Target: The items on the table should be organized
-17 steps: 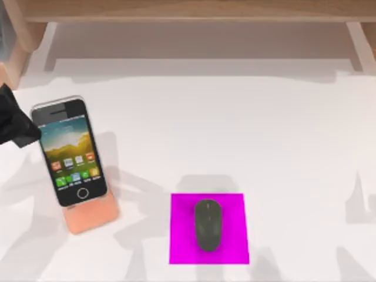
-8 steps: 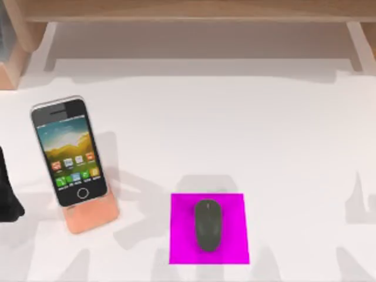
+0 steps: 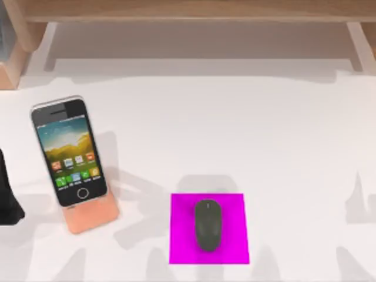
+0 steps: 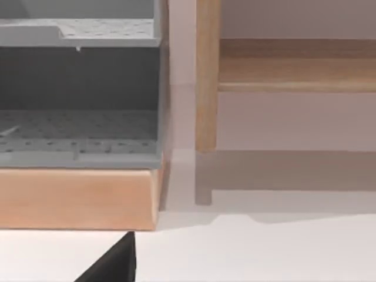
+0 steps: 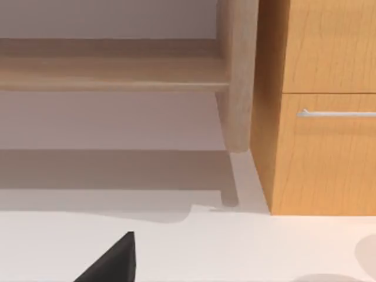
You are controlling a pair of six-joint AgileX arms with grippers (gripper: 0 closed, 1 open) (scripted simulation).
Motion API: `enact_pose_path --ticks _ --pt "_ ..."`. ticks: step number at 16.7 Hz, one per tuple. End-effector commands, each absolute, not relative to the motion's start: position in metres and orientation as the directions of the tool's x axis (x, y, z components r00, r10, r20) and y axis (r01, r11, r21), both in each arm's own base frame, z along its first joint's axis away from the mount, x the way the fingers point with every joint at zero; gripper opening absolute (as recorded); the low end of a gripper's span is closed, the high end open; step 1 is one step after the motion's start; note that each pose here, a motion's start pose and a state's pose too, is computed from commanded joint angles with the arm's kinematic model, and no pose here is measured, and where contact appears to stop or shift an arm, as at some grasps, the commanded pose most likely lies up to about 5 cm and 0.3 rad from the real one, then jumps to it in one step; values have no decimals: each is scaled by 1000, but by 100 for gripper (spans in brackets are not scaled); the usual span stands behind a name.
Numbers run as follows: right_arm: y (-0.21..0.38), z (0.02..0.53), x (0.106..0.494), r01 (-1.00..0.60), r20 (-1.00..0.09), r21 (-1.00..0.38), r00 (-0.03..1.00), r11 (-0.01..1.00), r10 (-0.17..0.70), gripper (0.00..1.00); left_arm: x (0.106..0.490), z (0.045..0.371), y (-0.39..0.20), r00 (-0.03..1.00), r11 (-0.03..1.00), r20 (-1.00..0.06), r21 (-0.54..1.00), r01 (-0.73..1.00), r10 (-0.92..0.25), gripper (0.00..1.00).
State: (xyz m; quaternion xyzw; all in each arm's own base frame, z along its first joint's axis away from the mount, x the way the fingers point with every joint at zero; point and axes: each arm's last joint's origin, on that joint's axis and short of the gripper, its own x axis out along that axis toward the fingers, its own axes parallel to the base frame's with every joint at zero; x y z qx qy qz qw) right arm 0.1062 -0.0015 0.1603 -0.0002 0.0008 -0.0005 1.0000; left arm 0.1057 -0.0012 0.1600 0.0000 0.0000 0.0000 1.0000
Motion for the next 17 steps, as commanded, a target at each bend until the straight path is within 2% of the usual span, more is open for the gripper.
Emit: enact_pose_path --ticks 7,17 --pt "-15 169 126 37 -55 -2 998 999 -37 100 106 160 -1 1000 1000 0 0 0 0 100" --pt "-88 150 192 139 -176 40 976 990 -130 100 106 160 -1 1000 1000 0 0 0 0 100"
